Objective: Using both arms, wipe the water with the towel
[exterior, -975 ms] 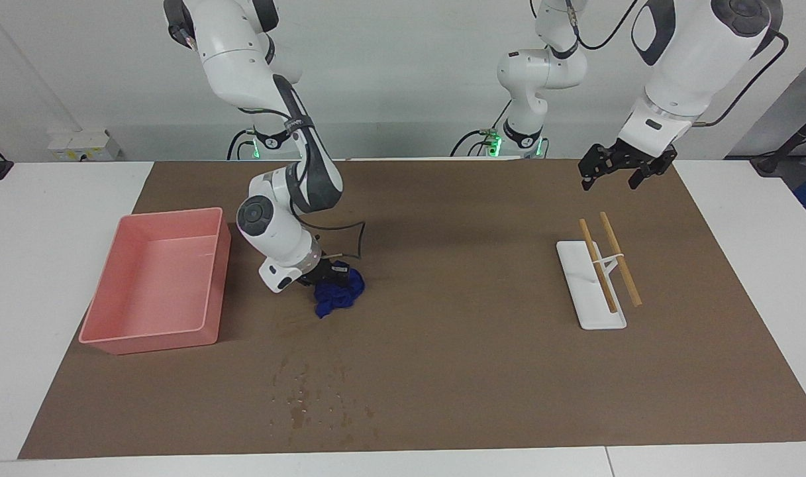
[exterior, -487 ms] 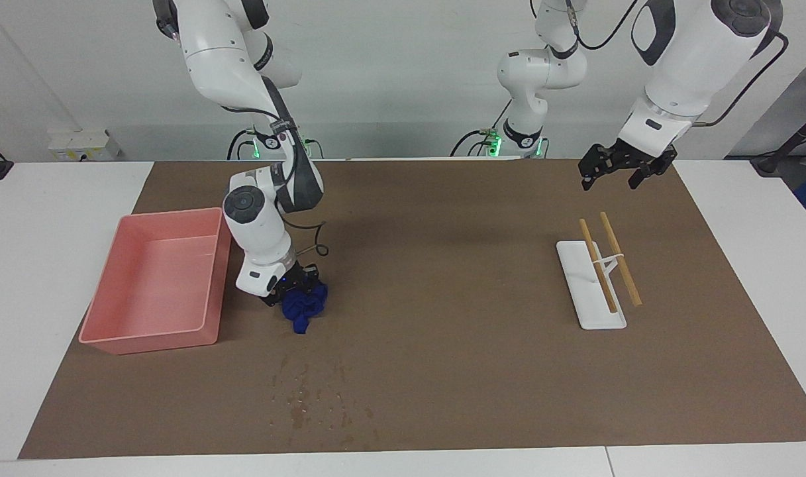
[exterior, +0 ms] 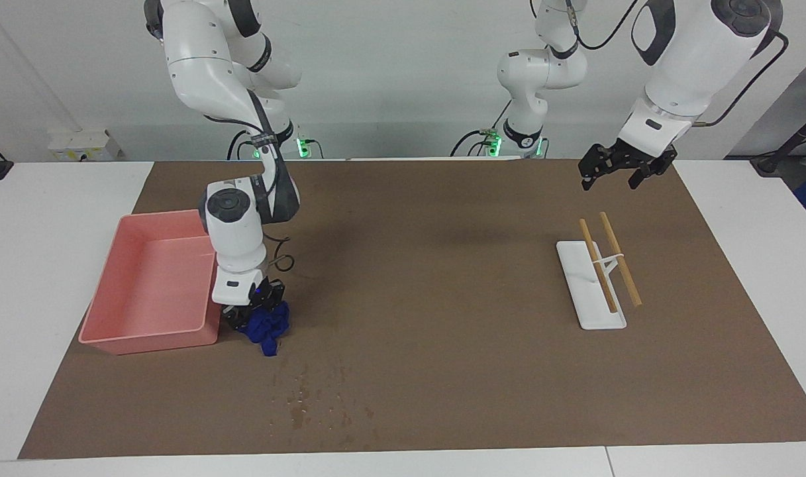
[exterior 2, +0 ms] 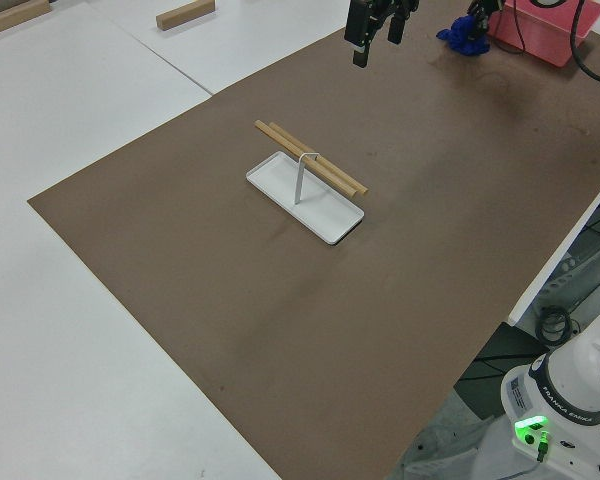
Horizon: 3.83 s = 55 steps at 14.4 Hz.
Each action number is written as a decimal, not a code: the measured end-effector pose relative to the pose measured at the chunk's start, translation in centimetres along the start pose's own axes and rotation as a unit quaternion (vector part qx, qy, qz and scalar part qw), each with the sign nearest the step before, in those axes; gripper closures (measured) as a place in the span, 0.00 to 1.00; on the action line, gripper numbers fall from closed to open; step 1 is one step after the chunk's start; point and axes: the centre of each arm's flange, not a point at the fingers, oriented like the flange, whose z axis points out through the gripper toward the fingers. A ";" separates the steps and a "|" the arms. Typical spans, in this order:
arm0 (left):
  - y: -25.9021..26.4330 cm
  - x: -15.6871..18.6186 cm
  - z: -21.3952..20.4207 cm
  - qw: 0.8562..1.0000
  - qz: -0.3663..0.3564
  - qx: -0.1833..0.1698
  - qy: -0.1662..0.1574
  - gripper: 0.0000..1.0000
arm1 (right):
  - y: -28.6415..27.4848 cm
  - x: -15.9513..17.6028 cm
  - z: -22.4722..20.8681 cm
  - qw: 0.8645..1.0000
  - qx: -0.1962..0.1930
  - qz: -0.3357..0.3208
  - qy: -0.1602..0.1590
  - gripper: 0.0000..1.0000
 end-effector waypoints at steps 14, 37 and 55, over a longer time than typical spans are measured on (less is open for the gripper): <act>0.0 0.0 0.0 1.000 0.000 0.000 0.000 0.00 | 8.7 -4.2 -21.6 0.993 0.004 0.033 -0.114 0.63; 0.0 0.0 0.0 1.000 0.000 0.000 0.000 0.00 | 10.6 -9.5 -26.5 0.995 0.048 0.079 -0.032 0.00; 0.0 0.0 0.0 1.000 0.000 0.000 0.000 0.00 | 1.9 -10.0 -37.5 0.964 0.072 0.254 -0.031 0.00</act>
